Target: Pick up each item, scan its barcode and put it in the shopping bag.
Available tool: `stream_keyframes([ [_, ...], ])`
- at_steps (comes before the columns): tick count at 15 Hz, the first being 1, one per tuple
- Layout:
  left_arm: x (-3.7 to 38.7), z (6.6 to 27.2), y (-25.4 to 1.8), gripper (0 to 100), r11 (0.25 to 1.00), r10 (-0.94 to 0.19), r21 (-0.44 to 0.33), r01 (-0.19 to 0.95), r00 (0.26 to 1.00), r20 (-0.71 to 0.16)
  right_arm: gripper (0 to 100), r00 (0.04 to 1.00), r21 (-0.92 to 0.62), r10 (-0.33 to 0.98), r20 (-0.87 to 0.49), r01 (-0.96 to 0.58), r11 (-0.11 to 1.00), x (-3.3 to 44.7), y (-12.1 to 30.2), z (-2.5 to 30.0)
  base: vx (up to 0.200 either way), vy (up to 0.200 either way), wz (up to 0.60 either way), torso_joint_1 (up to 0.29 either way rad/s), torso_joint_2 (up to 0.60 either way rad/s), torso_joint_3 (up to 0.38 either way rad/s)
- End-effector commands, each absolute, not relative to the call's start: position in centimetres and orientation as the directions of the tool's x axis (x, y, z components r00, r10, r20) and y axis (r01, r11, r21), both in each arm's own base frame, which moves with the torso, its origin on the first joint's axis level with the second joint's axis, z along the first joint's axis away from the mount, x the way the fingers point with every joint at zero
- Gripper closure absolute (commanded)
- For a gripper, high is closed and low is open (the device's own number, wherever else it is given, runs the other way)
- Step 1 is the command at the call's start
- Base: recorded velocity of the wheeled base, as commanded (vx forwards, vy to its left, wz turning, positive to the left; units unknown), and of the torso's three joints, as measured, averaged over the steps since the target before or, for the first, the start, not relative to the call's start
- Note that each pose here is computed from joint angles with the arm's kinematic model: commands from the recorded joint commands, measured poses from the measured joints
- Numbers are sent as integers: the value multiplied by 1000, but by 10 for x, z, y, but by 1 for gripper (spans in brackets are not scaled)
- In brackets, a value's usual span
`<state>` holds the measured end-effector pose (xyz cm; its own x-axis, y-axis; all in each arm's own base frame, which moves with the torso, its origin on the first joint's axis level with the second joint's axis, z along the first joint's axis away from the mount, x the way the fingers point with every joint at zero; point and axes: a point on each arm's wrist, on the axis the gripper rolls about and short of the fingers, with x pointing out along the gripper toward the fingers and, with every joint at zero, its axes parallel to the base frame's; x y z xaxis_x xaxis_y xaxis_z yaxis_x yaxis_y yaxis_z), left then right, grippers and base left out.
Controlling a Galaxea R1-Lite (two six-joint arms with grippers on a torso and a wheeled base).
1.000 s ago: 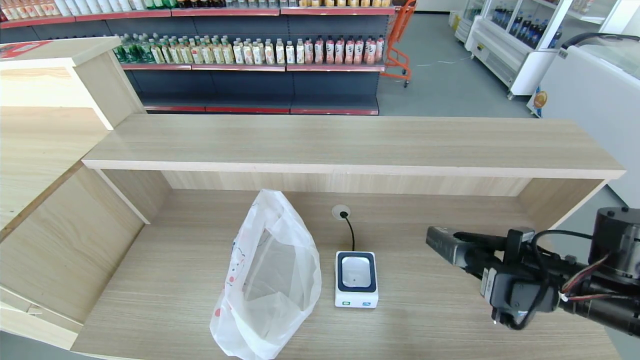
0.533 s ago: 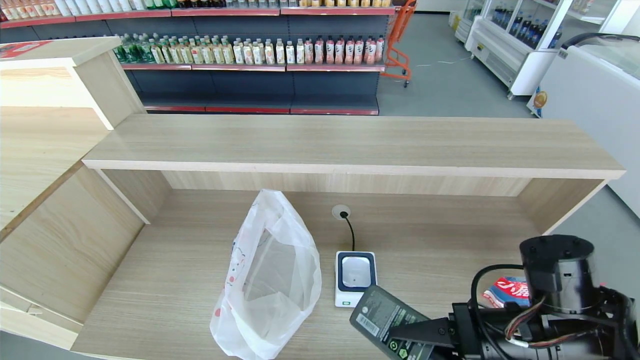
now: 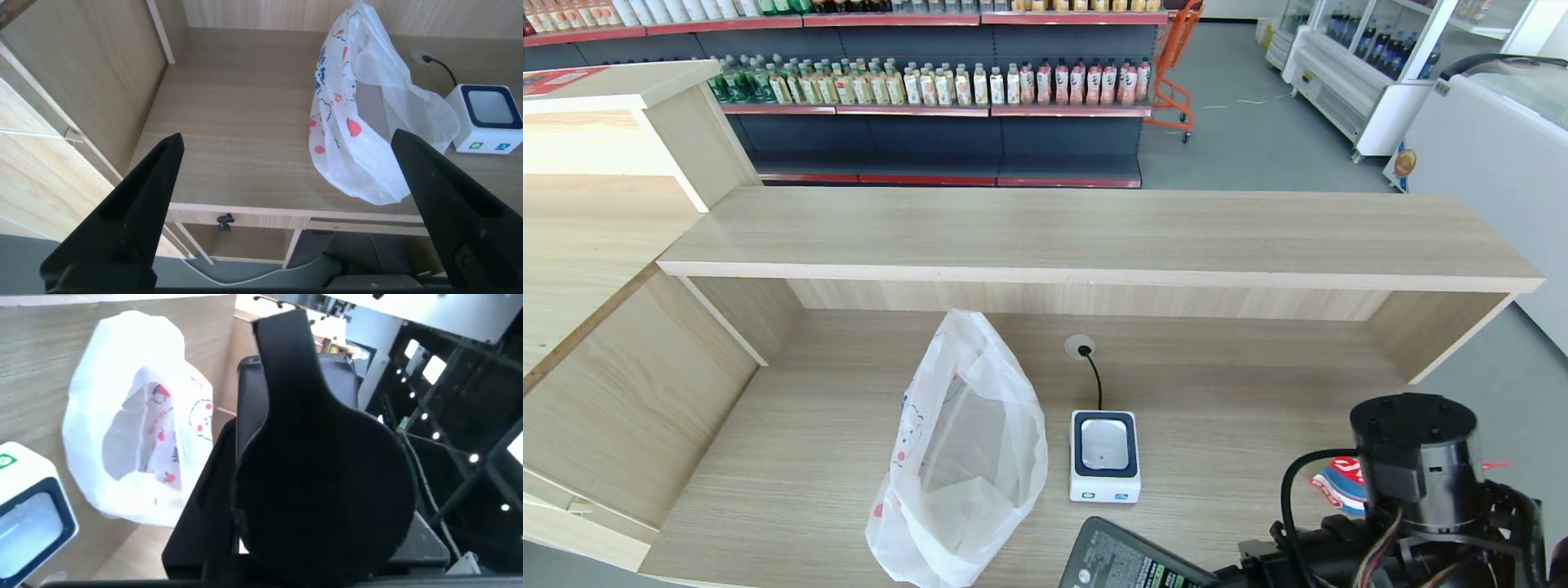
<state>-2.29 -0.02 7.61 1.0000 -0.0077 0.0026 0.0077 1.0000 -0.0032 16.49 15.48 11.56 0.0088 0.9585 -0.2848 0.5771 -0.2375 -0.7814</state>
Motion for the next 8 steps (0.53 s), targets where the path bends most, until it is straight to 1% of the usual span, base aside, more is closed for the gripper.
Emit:
stream_keyframes([
  [1,-23,76,0,0,1000,-8,-5,8,1000,3,100,-6,-757,975,-223,632,-169,164,155,126,0,0,0,0,0,0],
  [2,-23,76,0,0,1000,-8,-3,8,1000,3,100,-18,-736,983,-183,665,-125,164,156,131,0,0,0,0,0,0],
  [3,-23,76,0,0,1000,-8,-3,8,1000,3,100,-21,-724,986,-163,682,-105,165,156,134,0,0,0,0,0,0],
  [8,-23,76,0,0,1000,-8,-3,8,1000,3,100,-22,-726,986,-165,680,-106,164,155,133,0,0,0,0,0,0],
])
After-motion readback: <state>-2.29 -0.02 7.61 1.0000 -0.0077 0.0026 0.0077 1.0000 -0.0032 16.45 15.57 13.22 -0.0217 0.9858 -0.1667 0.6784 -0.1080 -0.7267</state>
